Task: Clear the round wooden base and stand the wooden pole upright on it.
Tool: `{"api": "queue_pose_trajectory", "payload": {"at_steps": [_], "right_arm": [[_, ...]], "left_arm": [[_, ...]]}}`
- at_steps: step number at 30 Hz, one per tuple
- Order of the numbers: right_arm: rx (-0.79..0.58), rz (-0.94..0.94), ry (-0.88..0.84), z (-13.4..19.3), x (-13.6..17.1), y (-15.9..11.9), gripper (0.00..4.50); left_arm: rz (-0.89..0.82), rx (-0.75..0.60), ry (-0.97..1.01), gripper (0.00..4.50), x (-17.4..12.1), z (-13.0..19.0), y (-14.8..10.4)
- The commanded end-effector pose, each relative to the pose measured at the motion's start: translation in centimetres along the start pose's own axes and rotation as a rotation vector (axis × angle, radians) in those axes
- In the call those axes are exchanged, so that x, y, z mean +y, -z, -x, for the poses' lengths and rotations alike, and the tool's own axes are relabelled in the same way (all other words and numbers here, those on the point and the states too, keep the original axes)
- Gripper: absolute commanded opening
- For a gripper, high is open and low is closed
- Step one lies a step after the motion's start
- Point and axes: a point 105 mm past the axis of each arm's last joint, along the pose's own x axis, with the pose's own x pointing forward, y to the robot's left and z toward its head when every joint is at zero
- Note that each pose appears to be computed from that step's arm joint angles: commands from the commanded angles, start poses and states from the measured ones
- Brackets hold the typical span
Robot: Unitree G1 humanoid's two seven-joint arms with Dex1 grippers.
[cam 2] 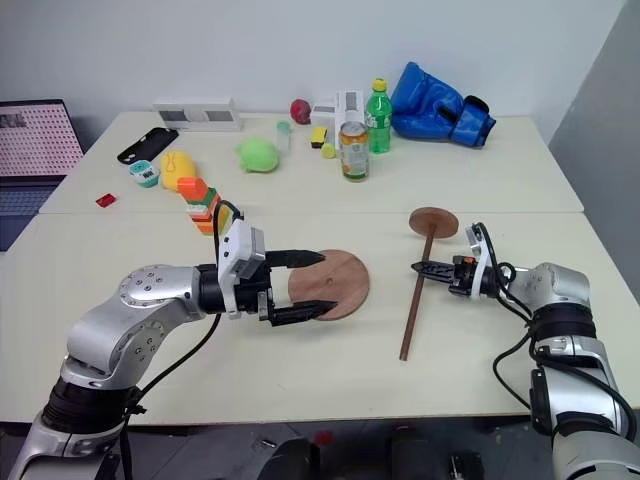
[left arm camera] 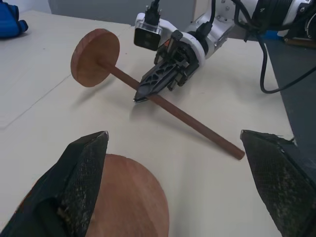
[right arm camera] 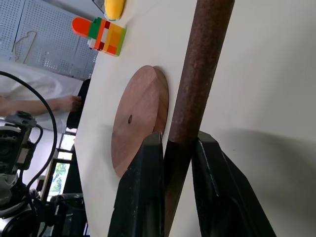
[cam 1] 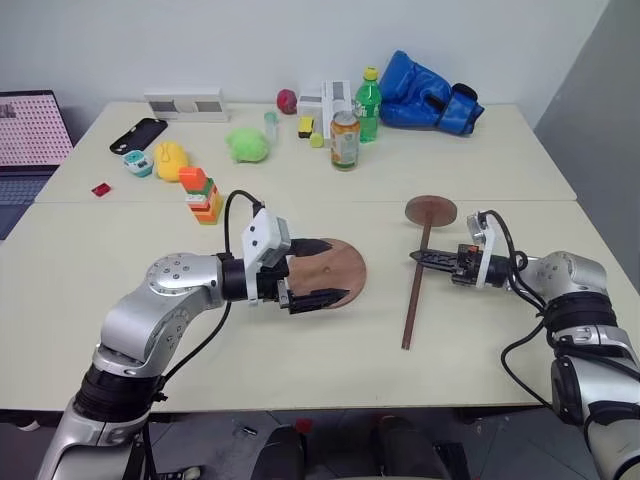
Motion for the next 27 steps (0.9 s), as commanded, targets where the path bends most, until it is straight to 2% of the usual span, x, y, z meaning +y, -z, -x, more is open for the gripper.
{"api": "queue_pose_trajectory", "payload": {"at_steps": [1,2,6,9,11,14,19,27], "right_arm": [[-0.032,0.208,-0.053,0.6,3.3,-2.5,0.38],[-0.049,0.309,-0.090,0.4,5.4,-3.4,0.37],[-0.233,0.630,-0.223,-1.5,15.2,-7.1,0.34],[-0.376,0.750,-0.260,-2.8,19.6,-8.0,0.34],[-0.427,0.844,-0.294,-4.2,22.0,-7.2,0.34],[-0.434,1.041,-0.248,-6.5,22.0,-5.1,0.34],[-0.471,1.046,-0.207,-8.9,20.2,-3.3,0.34],[-0.487,1.031,-0.167,-10.6,18.6,-2.3,0.34]], "left_arm": [[-0.086,-0.113,-0.076,4.50,1.0,0.6,-1.7],[-0.099,-0.173,-0.139,4.50,1.4,1.2,-2.2],[-0.061,-0.162,-0.251,4.50,0.4,3.2,-0.6],[0.015,-0.192,-0.340,4.50,-0.6,4.3,0.5],[0.029,-0.184,-0.393,4.50,-1.5,5.2,1.6],[0.020,-0.160,-0.438,4.50,-2.8,6.1,3.2],[0.093,-0.152,-0.533,4.50,-3.8,6.8,5.0],[0.084,-0.192,-0.543,4.50,-4.3,6.0,4.5]]}}
